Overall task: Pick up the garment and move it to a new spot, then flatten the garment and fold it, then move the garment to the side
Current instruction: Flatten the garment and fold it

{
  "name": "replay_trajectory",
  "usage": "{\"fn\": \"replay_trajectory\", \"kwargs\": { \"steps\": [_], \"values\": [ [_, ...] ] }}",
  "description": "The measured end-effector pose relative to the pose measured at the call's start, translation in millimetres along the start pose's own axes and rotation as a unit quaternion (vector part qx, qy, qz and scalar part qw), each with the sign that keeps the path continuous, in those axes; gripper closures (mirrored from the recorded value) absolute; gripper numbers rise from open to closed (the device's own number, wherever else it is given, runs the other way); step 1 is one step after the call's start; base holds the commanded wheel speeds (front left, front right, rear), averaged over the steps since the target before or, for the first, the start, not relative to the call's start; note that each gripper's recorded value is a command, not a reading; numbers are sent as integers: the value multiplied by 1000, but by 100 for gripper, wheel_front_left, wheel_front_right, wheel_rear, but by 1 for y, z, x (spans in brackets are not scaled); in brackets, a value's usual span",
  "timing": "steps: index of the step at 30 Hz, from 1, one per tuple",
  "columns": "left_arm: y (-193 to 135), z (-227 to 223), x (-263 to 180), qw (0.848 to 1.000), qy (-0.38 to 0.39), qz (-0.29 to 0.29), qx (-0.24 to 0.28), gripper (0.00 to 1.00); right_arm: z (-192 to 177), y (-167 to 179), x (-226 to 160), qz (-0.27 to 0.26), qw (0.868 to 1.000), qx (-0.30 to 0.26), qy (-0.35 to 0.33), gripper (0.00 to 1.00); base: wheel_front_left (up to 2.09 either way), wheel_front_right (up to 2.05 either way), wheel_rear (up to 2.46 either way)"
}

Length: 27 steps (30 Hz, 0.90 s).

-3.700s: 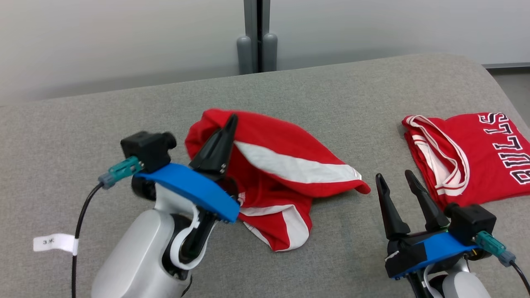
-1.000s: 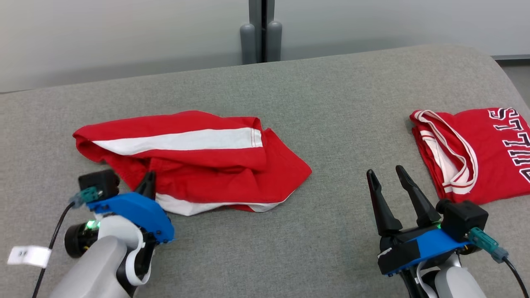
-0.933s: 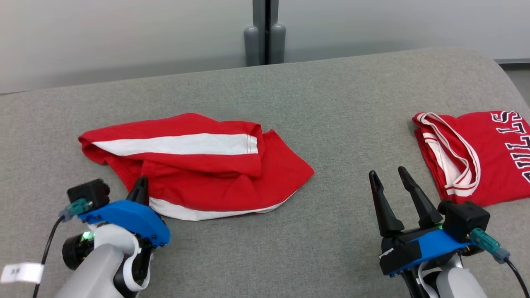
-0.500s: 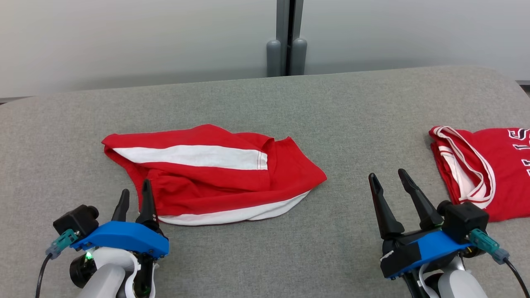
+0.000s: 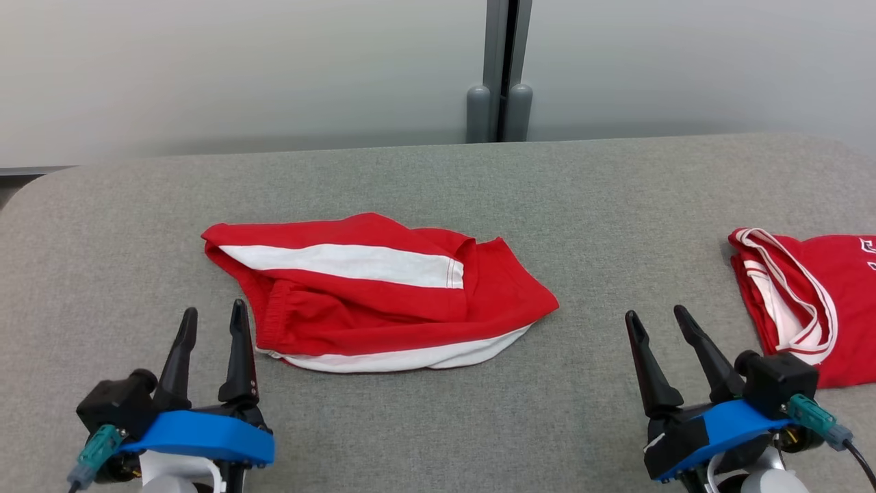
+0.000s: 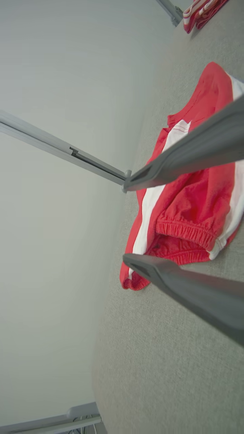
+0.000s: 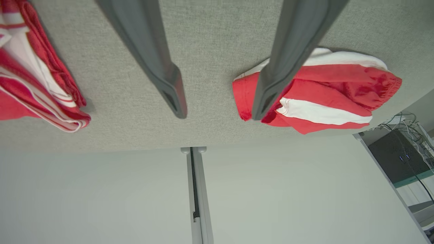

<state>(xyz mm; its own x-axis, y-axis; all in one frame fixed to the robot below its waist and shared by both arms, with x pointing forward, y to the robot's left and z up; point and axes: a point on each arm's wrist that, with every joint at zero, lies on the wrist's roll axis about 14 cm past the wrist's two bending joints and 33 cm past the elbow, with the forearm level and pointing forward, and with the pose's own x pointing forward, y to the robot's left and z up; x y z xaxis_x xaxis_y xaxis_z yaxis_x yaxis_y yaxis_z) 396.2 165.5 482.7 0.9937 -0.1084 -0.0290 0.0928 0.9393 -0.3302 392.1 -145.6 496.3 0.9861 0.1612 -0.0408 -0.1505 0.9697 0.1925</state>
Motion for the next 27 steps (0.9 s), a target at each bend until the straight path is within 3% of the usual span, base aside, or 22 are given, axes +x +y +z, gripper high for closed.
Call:
{"fn": "replay_trajectory", "kwargs": {
  "steps": [7,13,27],
  "values": [
    [1,-7,-11,1000,1,7,-2,0,-33,9,4,16,997,-4,81,0,0,0,0],
    [7,-6,-7,1000,-2,12,0,0,-71,13,28,27,983,-18,181,0,0,0,0],
    [28,-12,-6,999,3,42,4,0,-125,39,81,75,955,-60,280,0,0,0,0]
  ]
}}
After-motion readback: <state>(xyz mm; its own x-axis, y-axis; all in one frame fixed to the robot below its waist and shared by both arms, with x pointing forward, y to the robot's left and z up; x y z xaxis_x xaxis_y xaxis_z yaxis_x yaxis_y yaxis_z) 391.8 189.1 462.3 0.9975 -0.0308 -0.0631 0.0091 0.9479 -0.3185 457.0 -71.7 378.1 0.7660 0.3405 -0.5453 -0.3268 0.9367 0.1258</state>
